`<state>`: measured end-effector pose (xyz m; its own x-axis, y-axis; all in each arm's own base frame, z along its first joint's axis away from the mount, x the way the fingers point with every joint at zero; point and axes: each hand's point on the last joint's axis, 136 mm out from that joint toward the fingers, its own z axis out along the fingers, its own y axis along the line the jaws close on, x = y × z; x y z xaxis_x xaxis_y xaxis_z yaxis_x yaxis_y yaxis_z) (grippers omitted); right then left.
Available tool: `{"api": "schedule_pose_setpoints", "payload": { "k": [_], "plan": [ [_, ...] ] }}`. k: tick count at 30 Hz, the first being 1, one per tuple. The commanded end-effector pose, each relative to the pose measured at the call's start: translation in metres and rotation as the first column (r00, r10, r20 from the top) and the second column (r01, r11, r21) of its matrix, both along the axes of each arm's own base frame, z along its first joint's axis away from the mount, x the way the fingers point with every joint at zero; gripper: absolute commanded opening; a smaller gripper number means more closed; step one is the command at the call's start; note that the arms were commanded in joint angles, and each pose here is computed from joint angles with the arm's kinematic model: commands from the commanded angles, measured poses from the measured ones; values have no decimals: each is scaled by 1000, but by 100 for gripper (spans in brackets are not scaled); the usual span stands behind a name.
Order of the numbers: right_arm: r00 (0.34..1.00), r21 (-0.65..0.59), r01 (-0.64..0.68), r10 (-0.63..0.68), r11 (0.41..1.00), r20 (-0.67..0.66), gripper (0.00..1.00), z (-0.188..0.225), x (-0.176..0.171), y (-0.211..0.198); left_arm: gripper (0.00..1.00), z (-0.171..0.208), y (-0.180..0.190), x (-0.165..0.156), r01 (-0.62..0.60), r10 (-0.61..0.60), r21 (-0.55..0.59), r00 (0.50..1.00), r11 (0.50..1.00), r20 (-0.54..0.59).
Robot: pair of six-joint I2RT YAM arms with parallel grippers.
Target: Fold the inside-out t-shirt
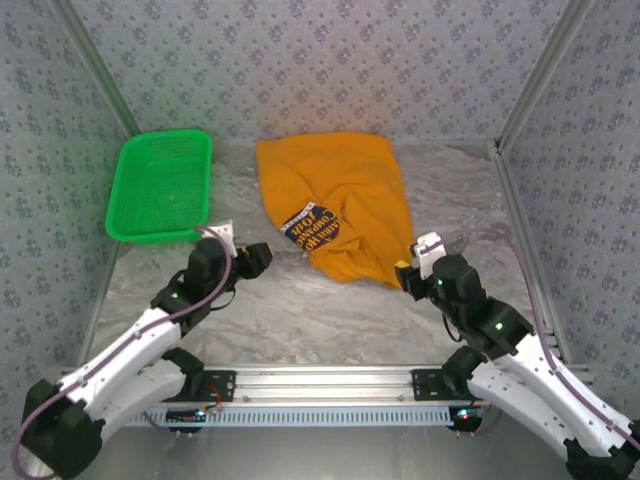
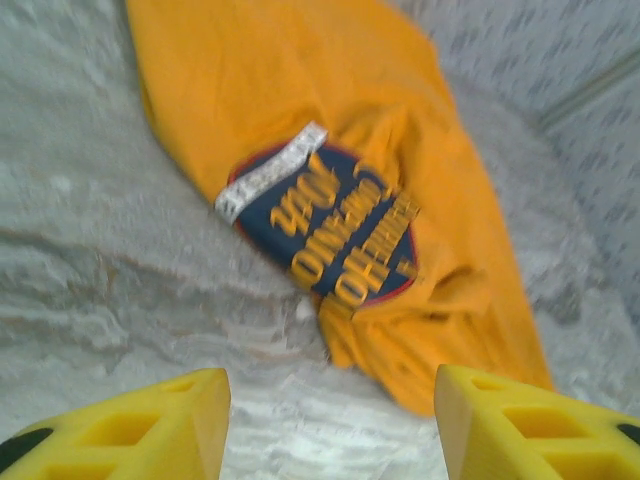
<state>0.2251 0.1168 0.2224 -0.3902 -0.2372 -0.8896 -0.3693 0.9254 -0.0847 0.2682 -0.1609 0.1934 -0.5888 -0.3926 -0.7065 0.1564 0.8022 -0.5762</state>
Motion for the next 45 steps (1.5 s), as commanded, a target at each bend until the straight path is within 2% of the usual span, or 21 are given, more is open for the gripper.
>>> {"api": "schedule_pose_setpoints", "payload": {
  "k": [1, 4, 7, 11, 14, 19, 21, 26, 28, 29, 32, 35, 38, 39, 40, 42, 43, 45],
  "plan": [
    [998, 103, 62, -64, 993, 9, 63, 9, 25, 12, 55, 49, 3, 12, -36, 36, -1, 994, 999, 107],
    [988, 146, 102, -83, 984, -128, 67, -2, 58, 31, 55, 48, -20, 30, 24, -26, 33, 998, 999, 52],
    [951, 175, 89, -31, 981, -308, 67, -29, 85, 59, 55, 30, -45, 49, 71, -70, 40, 997, 997, -40],
    [875, 196, 51, 51, 979, -482, 69, -77, 94, 92, 53, 5, -60, 68, 85, -78, 56, 989, 995, -122],
    [823, 225, 100, 46, 969, -567, 72, -109, 96, 100, 53, -6, -70, 72, 114, -105, 52, 982, 992, -154],
    [806, 242, 116, 51, 963, -590, 72, -138, 112, 105, 55, -30, -69, 71, 129, -111, 77, 971, 989, -211],
    [821, 298, 46, 134, 953, -555, 66, -138, 120, 118, 56, -37, -64, 71, 124, -102, 82, 967, 989, -233],
    [797, 417, -71, 303, 906, -522, 33, -135, 130, 153, 56, -49, -43, 72, 71, -52, 60, 961, 996, -271],
    [769, 476, -115, 382, 872, -513, 9, -127, 120, 170, 57, -48, -38, 72, 68, -52, 48, 960, 997, -277],
    [753, 484, -144, 412, 863, -512, 0, -118, 110, 176, 57, -46, -37, 71, 73, -57, 47, 959, 996, -278],
    [748, 471, -254, 480, 845, -459, 0, -82, 79, 193, 58, -34, -38, 65, 127, -109, 54, 961, 990, -254],
    [655, 441, -410, 594, 799, -467, 0, -60, 29, 211, 61, -19, -35, 60, 125, -111, 43, 964, 991, -241],
    [601, 341, -499, 601, 797, -527, 10, -84, -12, 218, 63, -21, -29, 55, 124, -105, 70, 966, 990, -236],
    [565, 337, -522, 613, 784, -552, 18, -101, -29, 223, 63, -22, -28, 55, 128, -106, 80, 966, 988, -237],
    [508, 358, -540, 635, 761, -582, 27, -118, -47, 230, 63, -25, -29, 52, 145, -121, 84, 962, 986, -244],
    [370, 441, -557, 686, 704, -626, 34, -136, -81, 243, 64, -28, -32, 50, 165, -141, 77, 957, 983, -252],
    [326, 457, -565, 695, 687, -641, 38, -140, -93, 245, 64, -31, -32, 49, 166, -143, 71, 956, 984, -256],
    [296, 465, -579, 704, 669, -645, 43, -134, -101, 243, 64, -37, -33, 47, 166, -143, 68, 954, 984, -265]
  ]
}}
